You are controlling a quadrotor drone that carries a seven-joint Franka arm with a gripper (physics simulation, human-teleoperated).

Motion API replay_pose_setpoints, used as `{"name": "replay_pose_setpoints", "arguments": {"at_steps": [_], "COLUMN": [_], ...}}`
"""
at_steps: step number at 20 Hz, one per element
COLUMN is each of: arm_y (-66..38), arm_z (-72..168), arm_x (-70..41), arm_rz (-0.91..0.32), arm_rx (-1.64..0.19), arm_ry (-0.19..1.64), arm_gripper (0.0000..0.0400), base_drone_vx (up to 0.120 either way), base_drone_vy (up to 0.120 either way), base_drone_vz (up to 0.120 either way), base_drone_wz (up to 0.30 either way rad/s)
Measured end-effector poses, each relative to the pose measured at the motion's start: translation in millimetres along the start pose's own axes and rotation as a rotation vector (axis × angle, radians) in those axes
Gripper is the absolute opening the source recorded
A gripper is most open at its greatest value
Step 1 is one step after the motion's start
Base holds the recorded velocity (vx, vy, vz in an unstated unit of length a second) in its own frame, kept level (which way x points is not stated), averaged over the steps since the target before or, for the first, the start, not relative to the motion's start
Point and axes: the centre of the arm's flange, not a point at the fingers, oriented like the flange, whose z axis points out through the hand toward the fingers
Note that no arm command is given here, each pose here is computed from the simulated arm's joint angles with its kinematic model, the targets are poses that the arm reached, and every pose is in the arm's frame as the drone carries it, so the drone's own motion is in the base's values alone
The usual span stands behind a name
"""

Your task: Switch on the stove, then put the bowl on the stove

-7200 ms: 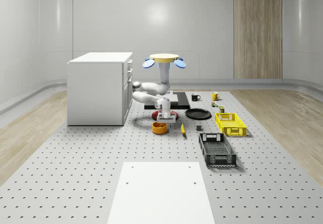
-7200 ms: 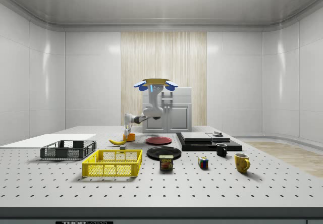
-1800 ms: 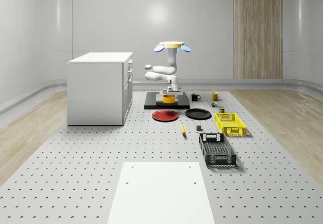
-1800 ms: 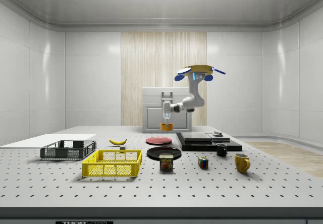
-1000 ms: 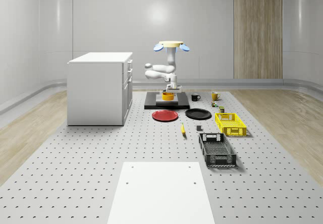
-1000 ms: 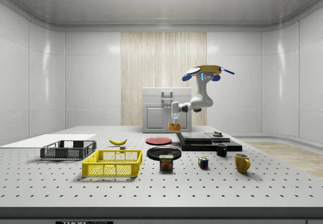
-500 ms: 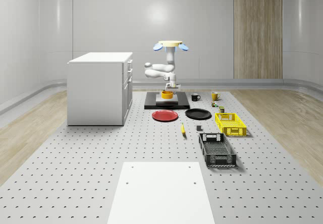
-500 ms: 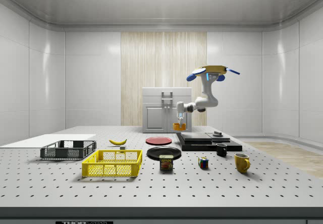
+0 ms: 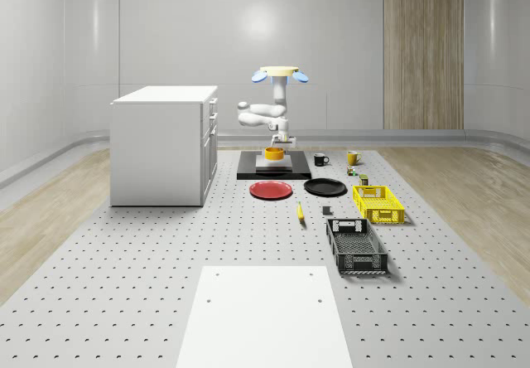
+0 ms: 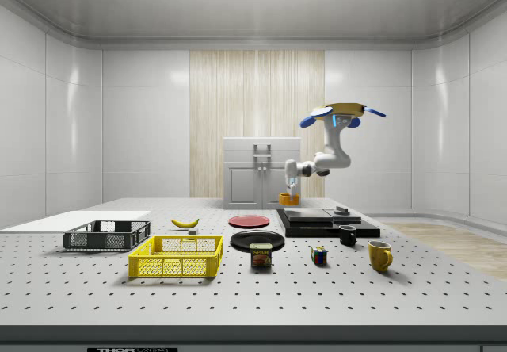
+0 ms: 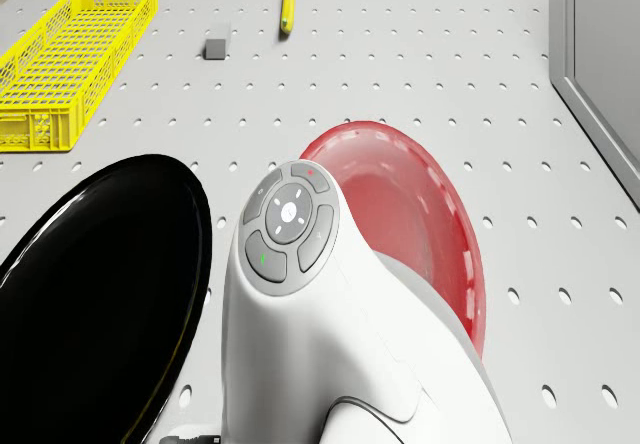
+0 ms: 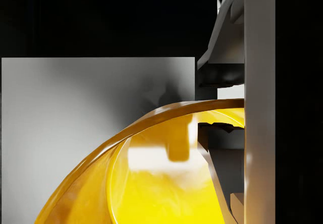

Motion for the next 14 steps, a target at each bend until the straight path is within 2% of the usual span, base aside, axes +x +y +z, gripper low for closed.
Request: {"name": "replay_pose_setpoints", "arguments": {"at_steps": [4, 7, 11, 14], "arm_y": [0.0, 0.0, 0.0, 0.0], "arm_z": [0.0, 0.0, 0.0, 2.4], "arm_x": [0.0, 0.0, 0.0, 0.0], "arm_rz": [0.0, 0.0, 0.0, 0.0], "arm_rx": [0.0, 0.0, 0.0, 0.0], "arm_ry": [0.0, 0.0, 0.0, 0.0], "arm_gripper": [0.01, 0.01, 0.01, 0.01], "base_drone_vx": [-0.12, -0.12, -0.12, -0.027], "base_drone_vy": [0.0, -0.08, 0.0, 0.0], "base_drone_vz": [0.0, 0.0, 0.0, 0.0], "base_drone_wz": [0.0, 0.0, 0.0, 0.0]}}
